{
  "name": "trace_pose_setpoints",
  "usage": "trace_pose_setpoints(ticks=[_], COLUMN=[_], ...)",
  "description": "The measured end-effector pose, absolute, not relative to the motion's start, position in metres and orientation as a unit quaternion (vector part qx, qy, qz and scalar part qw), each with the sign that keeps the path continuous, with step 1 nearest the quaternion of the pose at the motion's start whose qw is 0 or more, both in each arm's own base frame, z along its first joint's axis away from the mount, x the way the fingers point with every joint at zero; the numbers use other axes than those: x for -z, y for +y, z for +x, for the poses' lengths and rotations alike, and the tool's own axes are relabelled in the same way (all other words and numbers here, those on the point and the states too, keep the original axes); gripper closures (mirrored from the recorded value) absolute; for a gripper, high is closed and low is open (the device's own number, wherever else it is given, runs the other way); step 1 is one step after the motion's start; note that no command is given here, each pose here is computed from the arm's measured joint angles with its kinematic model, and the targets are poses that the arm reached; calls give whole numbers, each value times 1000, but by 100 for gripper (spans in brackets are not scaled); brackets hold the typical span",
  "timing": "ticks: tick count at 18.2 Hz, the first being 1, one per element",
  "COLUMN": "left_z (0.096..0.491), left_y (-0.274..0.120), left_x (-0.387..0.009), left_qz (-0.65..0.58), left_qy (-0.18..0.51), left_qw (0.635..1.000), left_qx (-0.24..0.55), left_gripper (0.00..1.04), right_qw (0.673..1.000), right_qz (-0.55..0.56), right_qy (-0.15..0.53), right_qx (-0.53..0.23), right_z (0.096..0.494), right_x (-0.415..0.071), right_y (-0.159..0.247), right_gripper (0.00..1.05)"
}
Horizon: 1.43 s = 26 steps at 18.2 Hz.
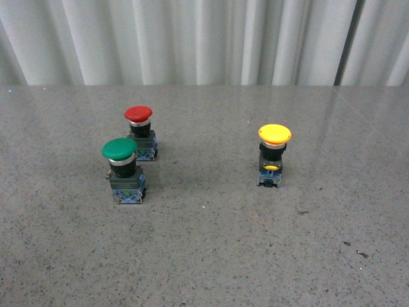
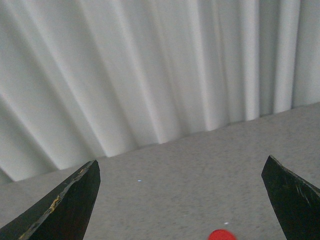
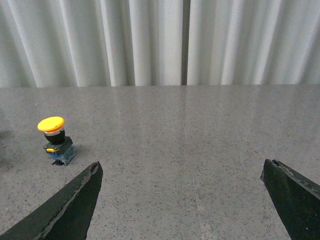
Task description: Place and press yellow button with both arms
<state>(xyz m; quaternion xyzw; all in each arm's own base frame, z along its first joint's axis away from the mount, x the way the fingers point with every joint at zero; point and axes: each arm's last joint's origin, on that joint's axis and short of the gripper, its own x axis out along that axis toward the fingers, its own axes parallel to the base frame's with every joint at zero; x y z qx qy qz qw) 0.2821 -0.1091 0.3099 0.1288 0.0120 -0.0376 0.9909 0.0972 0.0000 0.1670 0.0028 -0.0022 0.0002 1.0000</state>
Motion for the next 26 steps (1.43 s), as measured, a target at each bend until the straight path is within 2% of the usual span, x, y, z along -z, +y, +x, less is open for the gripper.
trace_pose_setpoints(ticks=[1, 4, 7, 9, 10, 17, 26], left_z=[265, 210, 190, 176, 170, 141, 120], left_y=[-95, -52, -33, -25, -21, 1, 0], left_x=[-314, -295, -244, -232, -227, -191, -174], left_qz=[145, 34, 13, 5, 1, 1, 1], left_qy=[4, -24, 12, 0, -6, 4, -6], left_qw=[989, 999, 1000, 1000, 1000, 1000, 1000], left_qx=[23, -4, -2, 0, -3, -11, 1], left_gripper=[9, 43, 77, 99, 103, 103, 103], right_qw=[1000, 1000, 1000, 1000, 1000, 1000, 1000], right_qz=[3, 3, 3, 3, 3, 3, 3], right_qy=[-2, -2, -2, -2, -2, -2, -2], right_qx=[0, 0, 0, 0, 0, 0, 0], right_z=[97, 97, 97, 97, 97, 97, 97], right_x=[-167, -167, -167, -167, -167, -167, -167], right_y=[0, 0, 0, 0, 0, 0, 0], right_gripper=[7, 7, 7, 7, 7, 7, 7])
